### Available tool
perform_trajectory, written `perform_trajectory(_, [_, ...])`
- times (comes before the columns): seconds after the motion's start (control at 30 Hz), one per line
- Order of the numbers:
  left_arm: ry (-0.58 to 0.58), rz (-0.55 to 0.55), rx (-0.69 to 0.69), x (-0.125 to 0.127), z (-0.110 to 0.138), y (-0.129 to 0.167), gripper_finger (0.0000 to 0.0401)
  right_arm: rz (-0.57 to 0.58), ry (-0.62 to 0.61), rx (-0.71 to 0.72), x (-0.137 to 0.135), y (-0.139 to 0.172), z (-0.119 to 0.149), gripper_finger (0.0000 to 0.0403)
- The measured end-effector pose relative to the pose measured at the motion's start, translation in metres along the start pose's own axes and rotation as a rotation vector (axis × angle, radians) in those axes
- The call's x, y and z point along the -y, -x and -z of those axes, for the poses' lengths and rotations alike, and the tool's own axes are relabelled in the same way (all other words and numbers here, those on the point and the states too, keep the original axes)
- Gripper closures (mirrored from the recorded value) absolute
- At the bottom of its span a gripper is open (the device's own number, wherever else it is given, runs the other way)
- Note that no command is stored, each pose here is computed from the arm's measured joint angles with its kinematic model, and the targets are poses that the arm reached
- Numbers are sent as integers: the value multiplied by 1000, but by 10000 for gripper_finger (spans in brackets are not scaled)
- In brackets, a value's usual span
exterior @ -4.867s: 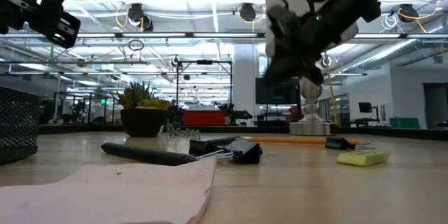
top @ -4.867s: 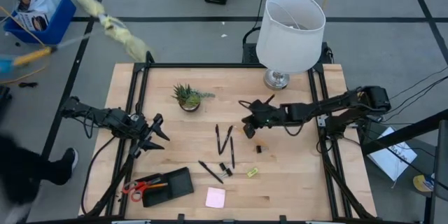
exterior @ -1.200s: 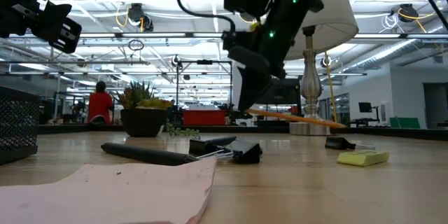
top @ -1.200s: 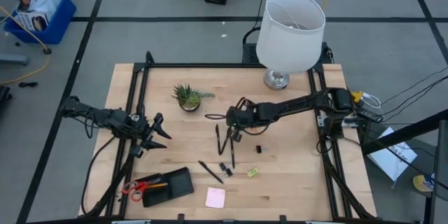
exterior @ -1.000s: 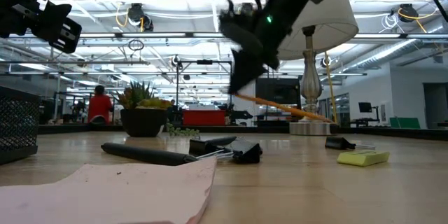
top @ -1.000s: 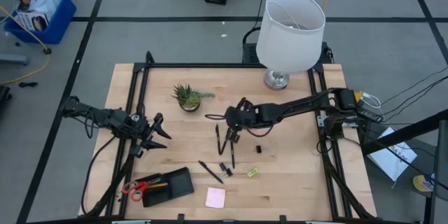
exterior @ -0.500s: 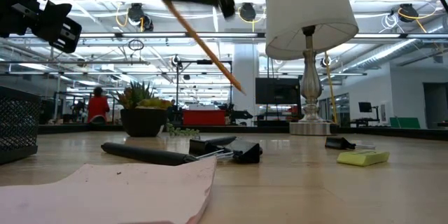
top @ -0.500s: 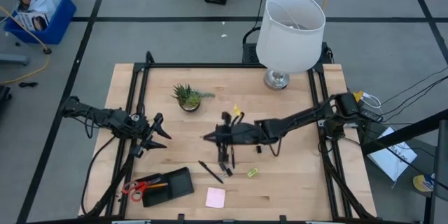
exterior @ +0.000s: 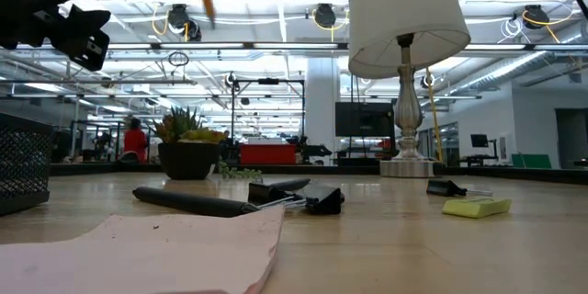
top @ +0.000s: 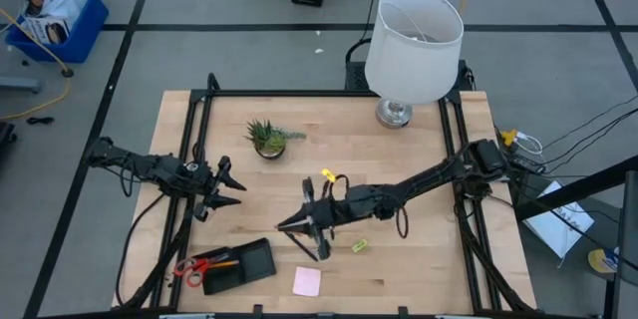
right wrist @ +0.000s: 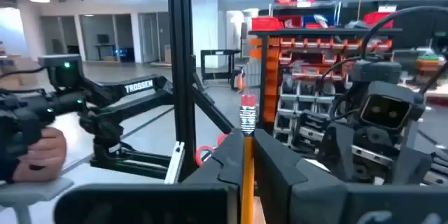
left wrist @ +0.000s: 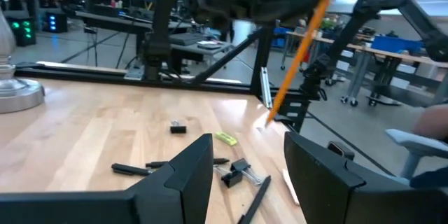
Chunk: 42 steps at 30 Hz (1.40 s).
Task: Pick and place office supplies into organizer
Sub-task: Put the top binder clip into the bottom left section of the desk organizer
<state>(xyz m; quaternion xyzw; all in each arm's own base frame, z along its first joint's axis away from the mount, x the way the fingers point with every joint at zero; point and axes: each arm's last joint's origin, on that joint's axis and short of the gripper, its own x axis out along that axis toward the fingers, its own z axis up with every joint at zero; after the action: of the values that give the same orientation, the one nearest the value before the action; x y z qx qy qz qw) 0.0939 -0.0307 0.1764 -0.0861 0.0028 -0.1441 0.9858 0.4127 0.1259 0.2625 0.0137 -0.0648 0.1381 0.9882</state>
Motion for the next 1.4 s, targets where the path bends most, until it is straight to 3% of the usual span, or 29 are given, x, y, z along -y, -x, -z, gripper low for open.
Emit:
perform_trajectory(0.4, [-2,-15,-3,-1,0,0,222,-140,171,320,-3,-15,16,388])
perform_trajectory(0.5, [2,-15,-2,0,0,0,222,-172,184,331,-3,-30,17,388])
perform_trajectory(0.6, [44,-14,6,0,0,0,222,-171,181,254,0,-43,27,388])
perform_trajectory(0.77, [96,-3,57,0,-5,0,222,-52,184,172,15,-47,36,388])
perform_trajectory(0.93, [71,-13,78,0,-7,0,222,35,167,184,37,-46,33,388])
perform_trajectory(1.1, [-20,-109,105,-2,-10,-3,222,107,110,193,71,-43,31,388])
perform_trajectory(1.4, [-111,-100,149,0,-15,-13,222,117,46,187,109,-36,31,388])
